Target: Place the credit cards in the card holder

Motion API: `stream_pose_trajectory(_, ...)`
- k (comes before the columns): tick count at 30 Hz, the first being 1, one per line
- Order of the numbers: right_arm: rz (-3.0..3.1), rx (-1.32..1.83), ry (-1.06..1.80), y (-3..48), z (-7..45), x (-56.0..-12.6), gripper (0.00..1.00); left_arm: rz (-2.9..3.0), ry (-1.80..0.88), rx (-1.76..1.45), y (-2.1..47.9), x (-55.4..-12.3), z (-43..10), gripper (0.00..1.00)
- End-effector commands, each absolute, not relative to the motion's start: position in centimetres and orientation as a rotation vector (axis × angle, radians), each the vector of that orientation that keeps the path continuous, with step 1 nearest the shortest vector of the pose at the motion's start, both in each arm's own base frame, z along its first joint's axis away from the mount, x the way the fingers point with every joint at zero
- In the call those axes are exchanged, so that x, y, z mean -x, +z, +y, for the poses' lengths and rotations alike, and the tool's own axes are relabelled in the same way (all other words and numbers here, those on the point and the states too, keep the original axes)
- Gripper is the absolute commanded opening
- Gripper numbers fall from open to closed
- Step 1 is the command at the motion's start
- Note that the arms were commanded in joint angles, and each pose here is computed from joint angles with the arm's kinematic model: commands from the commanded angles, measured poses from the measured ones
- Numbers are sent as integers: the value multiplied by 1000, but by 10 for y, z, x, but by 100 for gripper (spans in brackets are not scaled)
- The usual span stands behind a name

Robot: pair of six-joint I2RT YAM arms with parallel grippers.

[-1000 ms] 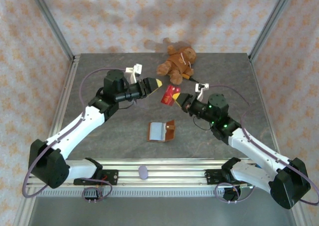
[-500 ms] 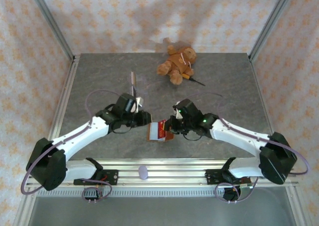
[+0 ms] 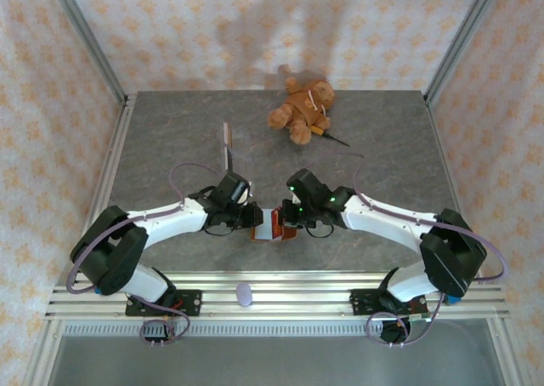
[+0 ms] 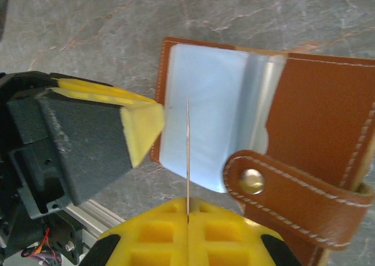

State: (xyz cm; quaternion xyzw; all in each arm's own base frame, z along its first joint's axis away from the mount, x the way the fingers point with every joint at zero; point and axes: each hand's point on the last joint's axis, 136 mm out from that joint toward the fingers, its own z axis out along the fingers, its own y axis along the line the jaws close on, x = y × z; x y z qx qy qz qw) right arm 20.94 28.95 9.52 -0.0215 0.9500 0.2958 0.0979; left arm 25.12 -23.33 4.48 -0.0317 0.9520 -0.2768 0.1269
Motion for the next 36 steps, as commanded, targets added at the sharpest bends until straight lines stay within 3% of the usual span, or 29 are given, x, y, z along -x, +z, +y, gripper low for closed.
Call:
stream_pose_trajectory(1,2822,9,937,84,283,-213,0,2763,-696,105,31,-256,-221,19)
stream_pose_trajectory(13,2852,-46,1086,67,271,-217,0,2852,-559,93,1,-254,-211,19)
stream_pose_trajectory(36,2758,-117,1362,53,266,-216,0,2840,-520,155,-8,-243,-196,18)
